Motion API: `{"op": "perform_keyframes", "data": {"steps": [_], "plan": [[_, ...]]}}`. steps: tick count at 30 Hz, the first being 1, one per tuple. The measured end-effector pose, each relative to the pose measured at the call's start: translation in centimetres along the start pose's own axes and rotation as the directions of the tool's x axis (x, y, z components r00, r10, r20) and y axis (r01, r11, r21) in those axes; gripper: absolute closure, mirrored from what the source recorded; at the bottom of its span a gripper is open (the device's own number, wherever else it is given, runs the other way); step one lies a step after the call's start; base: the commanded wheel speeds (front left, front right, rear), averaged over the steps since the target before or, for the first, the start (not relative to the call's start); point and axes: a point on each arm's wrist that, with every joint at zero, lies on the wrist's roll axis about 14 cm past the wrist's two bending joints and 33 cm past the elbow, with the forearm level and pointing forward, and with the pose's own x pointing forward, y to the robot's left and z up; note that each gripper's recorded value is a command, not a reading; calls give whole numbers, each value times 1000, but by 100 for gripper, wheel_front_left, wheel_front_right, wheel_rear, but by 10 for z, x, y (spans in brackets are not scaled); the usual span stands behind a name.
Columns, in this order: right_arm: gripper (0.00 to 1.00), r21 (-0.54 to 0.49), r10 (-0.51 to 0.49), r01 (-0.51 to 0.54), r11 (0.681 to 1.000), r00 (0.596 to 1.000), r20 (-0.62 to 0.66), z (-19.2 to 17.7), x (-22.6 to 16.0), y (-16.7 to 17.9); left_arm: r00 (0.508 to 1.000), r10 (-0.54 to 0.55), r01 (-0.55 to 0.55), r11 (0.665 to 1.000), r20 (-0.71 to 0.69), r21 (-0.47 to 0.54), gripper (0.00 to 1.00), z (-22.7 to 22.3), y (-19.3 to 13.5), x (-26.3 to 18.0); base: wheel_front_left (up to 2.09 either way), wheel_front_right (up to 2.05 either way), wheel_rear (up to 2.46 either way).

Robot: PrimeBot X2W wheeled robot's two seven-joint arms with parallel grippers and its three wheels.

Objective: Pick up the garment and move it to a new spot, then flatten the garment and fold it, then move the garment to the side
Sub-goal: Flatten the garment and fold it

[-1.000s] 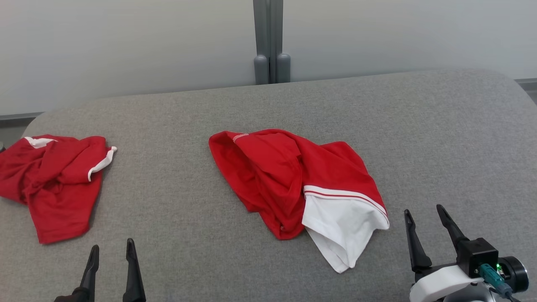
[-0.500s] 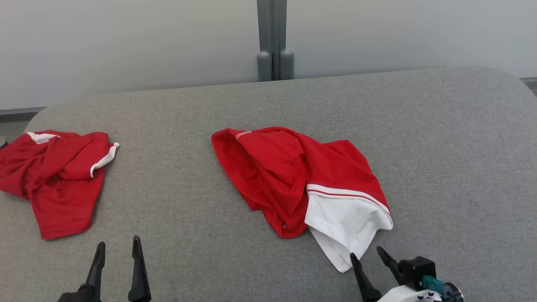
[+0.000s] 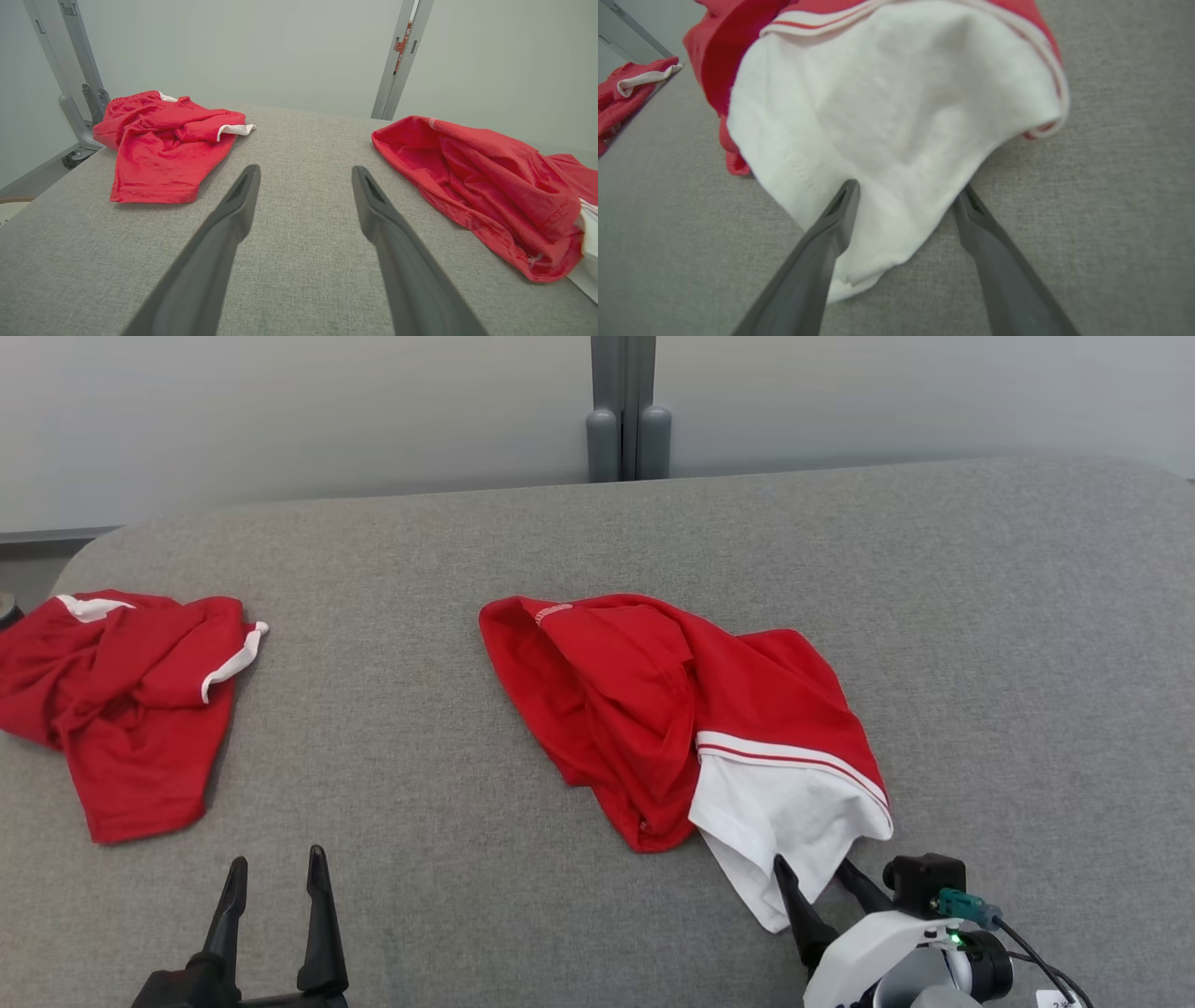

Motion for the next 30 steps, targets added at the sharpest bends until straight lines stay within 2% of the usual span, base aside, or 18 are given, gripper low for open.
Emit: {"op": "perform_keyframes", "data": {"steps": [1, 2, 3, 4, 6, 7, 8, 11, 17, 25, 30], "plan": [[0, 5, -2, 2, 1000, 1000, 2, 1, 2, -1, 1000, 0, 0, 1000, 0, 0, 0, 0, 0, 1, 0, 0, 0], [15, 10, -4, 4, 1000, 1000, 3, 1, 3, -2, 1000, 1, -1, 1000, -1, 0, 0, 0, 0, 2, 0, 0, 0], [24, 14, -6, 6, 1000, 1000, 7, 2, 5, -2, 1000, 1, -1, 1000, -2, 0, 0, 0, 0, 3, 0, 0, 0], [59, 16, -8, 8, 1000, 1000, 10, 4, 6, -3, 1000, 1, -1, 1000, -3, 1, 0, -1, 0, 4, 0, 0, 0], [79, 16, -13, 12, 1000, 1000, 19, 6, 8, -5, 1000, 0, 0, 1000, -5, 1, 0, -2, 0, 5, 0, 0, 0], [83, 17, -16, 16, 1000, 1000, 25, 8, 9, -6, 1000, -1, 1, 1000, -6, 1, 0, -2, 0, 6, 0, 0, 0], [92, 18, -20, 19, 1000, 999, 30, 9, 9, -7, 1000, -3, 3, 1000, -6, 1, 0, -2, -1, 7, 0, 0, 0], [100, 5, -31, 30, 1000, 999, 35, 9, 7, -11, 1000, -8, 8, 1000, -7, 0, 0, -2, -3, 8, 0, 0, 0], [100, -6, -37, 38, 999, 995, 98, 28, 7, -14, 1000, -15, 15, 1000, -8, -3, 0, -3, -6, 9, 0, 0, 0], [100, -51, 52, -39, 998, 959, 277, 99, 10, 13, 1000, -10, 10, 1000, 2, -11, 0, 0, -6, 8, 0, 0, 0], [100, -93, 140, -112, 989, 906, 399, 165, 1, 42, 1000, -10, 11, 1000, 10, -26, 0, 2, -9, 6, 0, 0, 0]]}}
